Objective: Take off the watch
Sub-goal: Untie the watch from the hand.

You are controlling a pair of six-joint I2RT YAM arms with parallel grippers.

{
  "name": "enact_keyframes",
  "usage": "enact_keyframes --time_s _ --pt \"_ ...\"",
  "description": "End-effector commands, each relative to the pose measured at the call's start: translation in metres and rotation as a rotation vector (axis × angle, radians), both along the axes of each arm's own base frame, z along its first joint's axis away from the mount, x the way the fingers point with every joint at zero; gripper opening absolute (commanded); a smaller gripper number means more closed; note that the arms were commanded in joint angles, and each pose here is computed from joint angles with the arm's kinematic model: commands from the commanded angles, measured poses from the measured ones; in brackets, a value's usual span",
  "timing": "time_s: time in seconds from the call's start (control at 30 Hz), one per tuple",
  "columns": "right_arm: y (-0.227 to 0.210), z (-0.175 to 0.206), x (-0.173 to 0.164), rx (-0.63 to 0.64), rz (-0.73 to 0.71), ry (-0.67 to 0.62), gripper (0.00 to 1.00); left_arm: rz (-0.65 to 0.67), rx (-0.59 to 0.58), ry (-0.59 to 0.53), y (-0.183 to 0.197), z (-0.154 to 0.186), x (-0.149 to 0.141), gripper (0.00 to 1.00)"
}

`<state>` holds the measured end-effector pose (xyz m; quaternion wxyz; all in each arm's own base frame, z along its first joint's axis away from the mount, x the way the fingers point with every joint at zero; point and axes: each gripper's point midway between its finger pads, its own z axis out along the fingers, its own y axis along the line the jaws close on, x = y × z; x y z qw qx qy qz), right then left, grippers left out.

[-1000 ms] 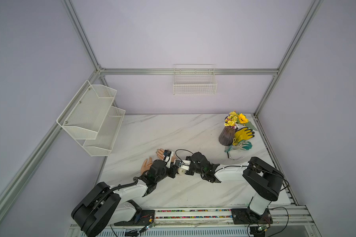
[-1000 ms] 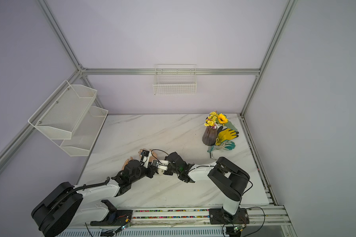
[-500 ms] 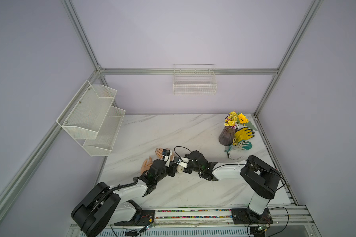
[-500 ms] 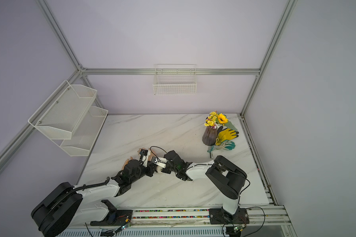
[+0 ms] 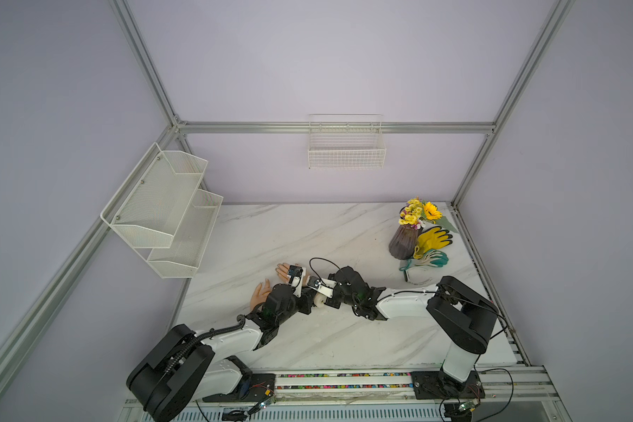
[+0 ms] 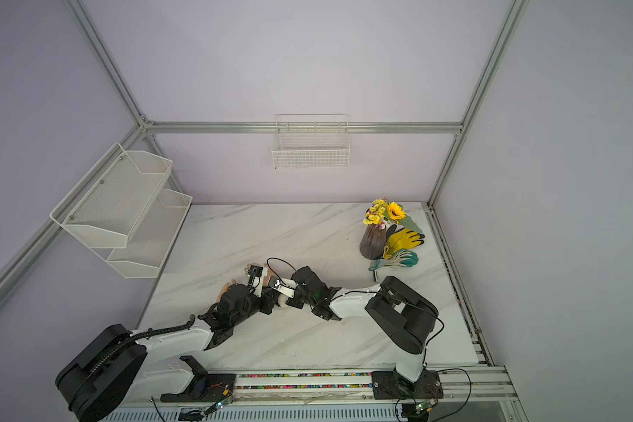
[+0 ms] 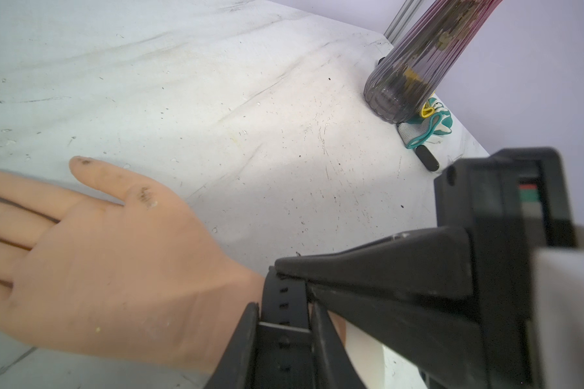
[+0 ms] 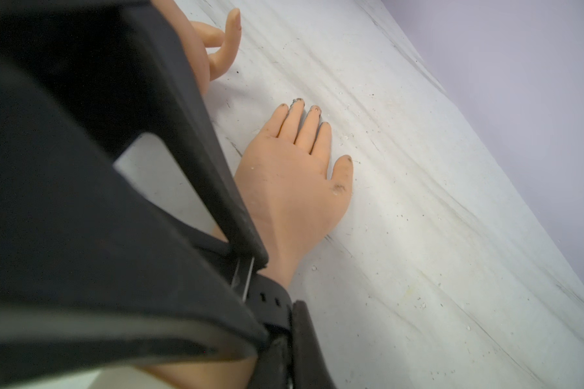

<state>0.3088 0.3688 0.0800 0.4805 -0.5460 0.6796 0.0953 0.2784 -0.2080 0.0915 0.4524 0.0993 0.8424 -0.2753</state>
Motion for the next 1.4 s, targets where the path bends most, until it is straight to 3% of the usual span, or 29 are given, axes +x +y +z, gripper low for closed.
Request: enact_keyframes --time_s 0.0,0.87,1.03,1.27,1.37 --pt "-0.074 -0.015 0.067 -0.106 -0.351 -0.022 0.00 -0.074 -0.034 0.016 -0.012 0.005 -0.013 0.11" --pt "-0.102 -0.052 0.086 -0.174 -0.481 0.118 0.00 -0.075 -0.038 0.019 -0.012 0.005 -0.013 0.11" --pt "-0.088 -0.041 0.078 -0.140 -0.397 0.121 0.00 -0.077 -0.039 0.019 -0.013 0.004 -0.012 0.11" --pt "-0.071 0.012 0.059 -0.062 -0.226 -0.010 0.22 -0.094 -0.049 0.029 -0.018 0.002 -0.012 0.12" --pt "-0.070 0.016 0.053 -0.089 -0.181 -0.047 0.24 -0.108 -0.054 0.033 -0.020 0.002 -0.013 0.12"
